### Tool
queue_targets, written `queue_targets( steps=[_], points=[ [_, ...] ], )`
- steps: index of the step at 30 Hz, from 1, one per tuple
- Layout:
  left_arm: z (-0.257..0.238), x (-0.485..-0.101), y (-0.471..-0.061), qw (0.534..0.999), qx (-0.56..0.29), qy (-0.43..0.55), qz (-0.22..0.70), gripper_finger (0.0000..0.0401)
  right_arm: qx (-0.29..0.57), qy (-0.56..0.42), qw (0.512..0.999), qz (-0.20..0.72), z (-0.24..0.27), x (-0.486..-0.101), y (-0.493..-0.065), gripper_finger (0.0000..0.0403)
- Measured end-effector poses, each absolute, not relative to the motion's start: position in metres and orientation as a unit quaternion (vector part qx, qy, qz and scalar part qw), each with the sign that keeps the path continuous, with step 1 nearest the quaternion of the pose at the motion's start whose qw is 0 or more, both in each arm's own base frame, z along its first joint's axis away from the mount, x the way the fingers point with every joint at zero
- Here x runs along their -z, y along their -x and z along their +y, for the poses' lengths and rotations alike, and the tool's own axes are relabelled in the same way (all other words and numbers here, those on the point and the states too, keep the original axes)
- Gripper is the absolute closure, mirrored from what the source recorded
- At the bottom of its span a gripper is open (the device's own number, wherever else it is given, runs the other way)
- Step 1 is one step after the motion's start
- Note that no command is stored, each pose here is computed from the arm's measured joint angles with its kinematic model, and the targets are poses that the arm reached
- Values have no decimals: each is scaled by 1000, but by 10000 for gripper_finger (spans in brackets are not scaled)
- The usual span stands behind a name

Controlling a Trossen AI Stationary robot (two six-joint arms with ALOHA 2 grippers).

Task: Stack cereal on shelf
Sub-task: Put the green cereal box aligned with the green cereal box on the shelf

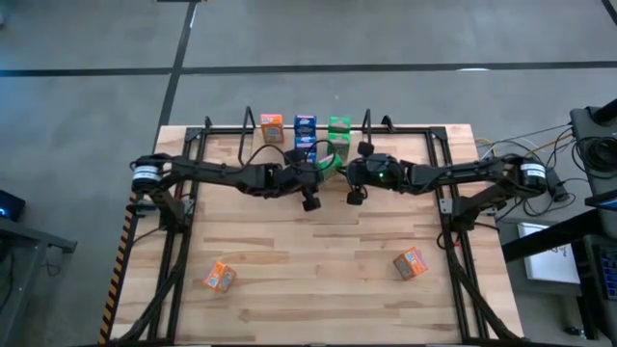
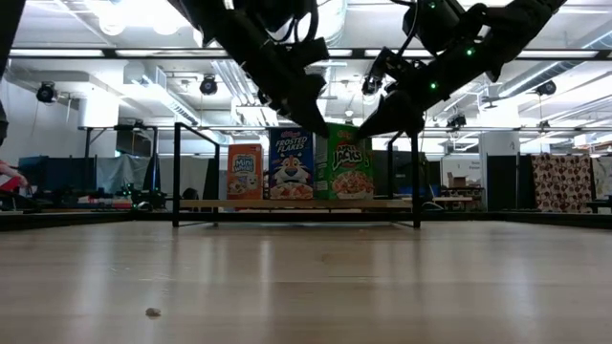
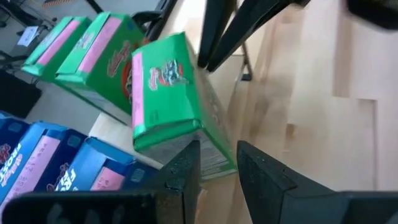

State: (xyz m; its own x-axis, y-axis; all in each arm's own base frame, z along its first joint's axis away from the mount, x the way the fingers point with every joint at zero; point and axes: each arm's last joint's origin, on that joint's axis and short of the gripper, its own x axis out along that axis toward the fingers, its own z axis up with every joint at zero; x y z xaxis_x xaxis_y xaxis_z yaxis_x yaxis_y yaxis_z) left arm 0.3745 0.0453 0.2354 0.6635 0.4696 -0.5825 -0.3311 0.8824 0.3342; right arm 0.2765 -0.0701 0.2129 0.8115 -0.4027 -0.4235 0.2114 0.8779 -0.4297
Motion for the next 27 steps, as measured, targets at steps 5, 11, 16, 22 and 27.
queue_targets(
  steps=[5,11,16,22,27],
  points=[
    [51,-229,-376,902,-227,-98,354,313,166,185,935,252,-69,-218,-273,394],
    [52,-229,-377,902,-233,-97,349,313,165,190,935,249,-68,-227,-267,394],
    [54,-231,-378,902,-243,-98,342,313,156,172,935,267,-68,-251,-264,388],
    [54,-231,-378,903,-243,-98,341,313,44,117,950,287,-73,-289,-268,332],
    [54,-231,-378,903,-243,-99,341,313,12,113,949,294,-85,-314,-270,254]
  ],
)
